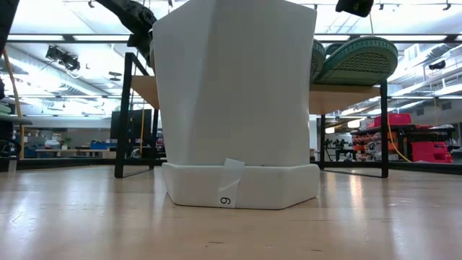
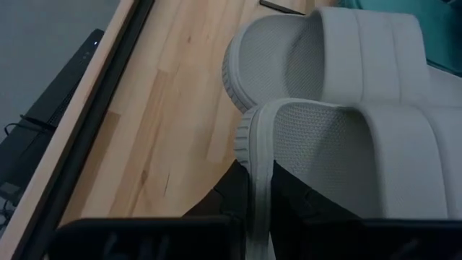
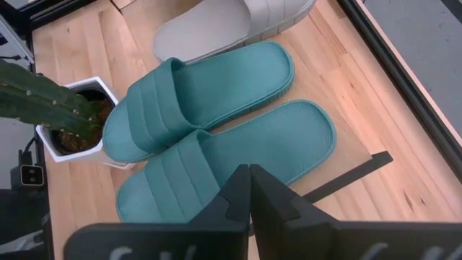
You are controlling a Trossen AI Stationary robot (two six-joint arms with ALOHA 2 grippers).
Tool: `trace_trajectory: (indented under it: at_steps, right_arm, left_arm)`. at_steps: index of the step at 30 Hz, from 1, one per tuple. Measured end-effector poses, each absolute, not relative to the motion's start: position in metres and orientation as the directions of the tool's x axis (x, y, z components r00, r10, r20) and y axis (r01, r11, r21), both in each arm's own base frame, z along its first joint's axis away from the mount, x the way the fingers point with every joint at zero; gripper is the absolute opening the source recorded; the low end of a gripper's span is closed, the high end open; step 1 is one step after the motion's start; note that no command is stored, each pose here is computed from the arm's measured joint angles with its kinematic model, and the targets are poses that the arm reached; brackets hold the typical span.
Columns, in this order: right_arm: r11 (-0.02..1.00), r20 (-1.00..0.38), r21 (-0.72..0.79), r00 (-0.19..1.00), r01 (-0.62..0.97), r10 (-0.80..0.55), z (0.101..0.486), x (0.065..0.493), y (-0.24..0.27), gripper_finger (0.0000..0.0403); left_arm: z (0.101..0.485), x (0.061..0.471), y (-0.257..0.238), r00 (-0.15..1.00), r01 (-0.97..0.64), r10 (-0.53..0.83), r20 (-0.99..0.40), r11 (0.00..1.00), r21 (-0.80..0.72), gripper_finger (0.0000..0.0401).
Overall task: Pick and place slides into the shelf
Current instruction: Put the gray slide on the shelf
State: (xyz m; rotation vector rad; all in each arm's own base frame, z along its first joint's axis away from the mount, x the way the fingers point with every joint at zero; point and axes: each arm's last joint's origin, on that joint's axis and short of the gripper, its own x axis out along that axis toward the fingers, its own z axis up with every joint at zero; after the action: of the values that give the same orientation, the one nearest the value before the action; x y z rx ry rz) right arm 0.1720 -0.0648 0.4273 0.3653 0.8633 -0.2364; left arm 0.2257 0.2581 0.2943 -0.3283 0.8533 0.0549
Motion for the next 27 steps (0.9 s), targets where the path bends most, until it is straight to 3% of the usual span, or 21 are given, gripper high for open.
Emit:
trace_trajectory:
  at_steps: [16,27]
  right_arm:
    - [0.912,-0.775,0.216,0.63,0.348,-0.056,0.427,0.172,-0.065,0.0011]
    - [0.915,-0.775,0.208,0.629,0.346,-0.061,0.427,0.172,-0.065,0.0011]
  left_arm:
    - [0.297,0.218,0.248,0.618,-0.176,-0.132,-0.775,0.937,-0.301,0.0031]
    - [0.31,0.21,0.239,0.604,-0.193,-0.083,-0.793,0.95,-0.247,0.0032]
